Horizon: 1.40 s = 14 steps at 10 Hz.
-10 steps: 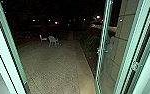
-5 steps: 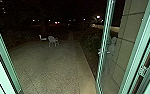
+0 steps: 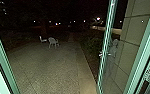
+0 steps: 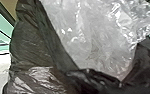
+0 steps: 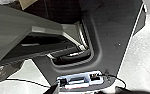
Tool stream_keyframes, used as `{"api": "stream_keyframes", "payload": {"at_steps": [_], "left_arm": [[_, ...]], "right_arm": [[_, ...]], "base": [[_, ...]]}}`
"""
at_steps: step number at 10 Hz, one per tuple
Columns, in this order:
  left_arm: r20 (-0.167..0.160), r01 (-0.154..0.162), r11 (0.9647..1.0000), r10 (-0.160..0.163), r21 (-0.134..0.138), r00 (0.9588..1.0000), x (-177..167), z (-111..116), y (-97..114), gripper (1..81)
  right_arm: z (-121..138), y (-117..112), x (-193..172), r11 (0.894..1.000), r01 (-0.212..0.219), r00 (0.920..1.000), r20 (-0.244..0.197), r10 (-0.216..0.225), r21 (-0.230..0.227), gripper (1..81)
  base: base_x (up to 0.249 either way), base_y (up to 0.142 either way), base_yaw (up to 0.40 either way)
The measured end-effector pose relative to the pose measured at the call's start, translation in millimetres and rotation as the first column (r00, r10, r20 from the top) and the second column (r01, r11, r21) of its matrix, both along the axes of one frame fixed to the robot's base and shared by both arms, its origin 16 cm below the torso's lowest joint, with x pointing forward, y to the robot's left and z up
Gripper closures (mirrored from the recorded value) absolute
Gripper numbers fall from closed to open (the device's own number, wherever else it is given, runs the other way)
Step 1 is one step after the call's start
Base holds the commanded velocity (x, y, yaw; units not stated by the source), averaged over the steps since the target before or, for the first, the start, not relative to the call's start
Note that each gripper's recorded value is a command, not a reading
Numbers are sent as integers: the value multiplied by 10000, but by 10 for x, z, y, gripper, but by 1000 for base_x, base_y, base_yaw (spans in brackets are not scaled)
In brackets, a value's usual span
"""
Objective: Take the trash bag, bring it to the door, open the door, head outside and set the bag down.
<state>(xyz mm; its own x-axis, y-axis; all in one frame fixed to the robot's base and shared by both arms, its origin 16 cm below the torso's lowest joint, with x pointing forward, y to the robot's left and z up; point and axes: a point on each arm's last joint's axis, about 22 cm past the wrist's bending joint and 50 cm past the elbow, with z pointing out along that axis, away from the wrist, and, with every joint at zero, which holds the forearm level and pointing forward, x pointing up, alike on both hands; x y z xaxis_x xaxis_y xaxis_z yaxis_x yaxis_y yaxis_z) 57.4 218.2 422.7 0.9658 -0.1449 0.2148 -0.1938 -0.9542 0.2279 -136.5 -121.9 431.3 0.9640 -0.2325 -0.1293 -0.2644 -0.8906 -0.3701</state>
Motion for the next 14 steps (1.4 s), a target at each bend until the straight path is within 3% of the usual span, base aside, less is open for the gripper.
{"api": "stream_keyframes", "payload": {"at_steps": [1, 2, 3, 4, 5, 6, 8, 9, 10, 12, 14], "left_arm": [[-49, 3, 10000, -3, -6, 10000, -69, -3, -9, 811], [-69, 44, 9995, -46, -305, 10000, -48, 14, -219, 811], [-22, 91, 9993, -91, -376, 10000, -19, 23, -258, 811], [-13, 84, 9997, -84, -221, 10000, -30, 14, -145, 811], [47, 55, 10000, -55, -70, 10000, 11, 6, -59, 811], [66, 52, 9999, -51, -153, 10000, -17, 12, -122, 811], [50, 56, 9998, -55, -200, 10000, -31, 12, -163, 811], [63, 71, 9997, -69, -254, 10000, -47, 19, -190, 811], [55, 71, 9999, -70, -154, 10000, -41, 12, -120, 811], [86, 121, 9989, -117, -445, 9999, -12, 34, -324, 811], [179, 85, 9999, -83, -119, 9998, 58, 16, -110, 811]], "right_arm": [[-10, -67, -41, 9999, -92, 10000, 14, 92, -77, 10], [-37, -233, -21, 9995, -128, 9999, 20, 129, -301, 10], [-28, -145, -10, 9997, -131, 9999, 48, 132, -204, 10], [-4, 15, -15, 10000, 23, 10000, 40, -23, 2, 10], [-11, -36, 28, 9999, -97, 9999, 101, 98, -46, 10], [-37, -194, 0, 9996, -127, 9999, 83, 129, -258, 10], [-5, -22, -59, 9998, -186, 9998, -10, 186, -17, 10], [-16, -54, -40, 9998, -168, 9998, 85, 168, -67, 10], [-6, 2, -44, 10000, -89, 9999, 55, 89, 0, 10], [-51, -263, 10, 9992, -156, 9997, 191, 163, -361, 10], [-9, 22, 90, 10000, -38, 9997, 221, 38, 14, 10]], "base": [[127, 0, 0], [127, 0, 0], [127, 0, 0], [127, 0, 0], [127, 0, 0], [127, 0, 0], [127, 0, 0], [127, 0, 0], [127, 0, 0], [127, 0, 0], [132, 0, 0]]}}
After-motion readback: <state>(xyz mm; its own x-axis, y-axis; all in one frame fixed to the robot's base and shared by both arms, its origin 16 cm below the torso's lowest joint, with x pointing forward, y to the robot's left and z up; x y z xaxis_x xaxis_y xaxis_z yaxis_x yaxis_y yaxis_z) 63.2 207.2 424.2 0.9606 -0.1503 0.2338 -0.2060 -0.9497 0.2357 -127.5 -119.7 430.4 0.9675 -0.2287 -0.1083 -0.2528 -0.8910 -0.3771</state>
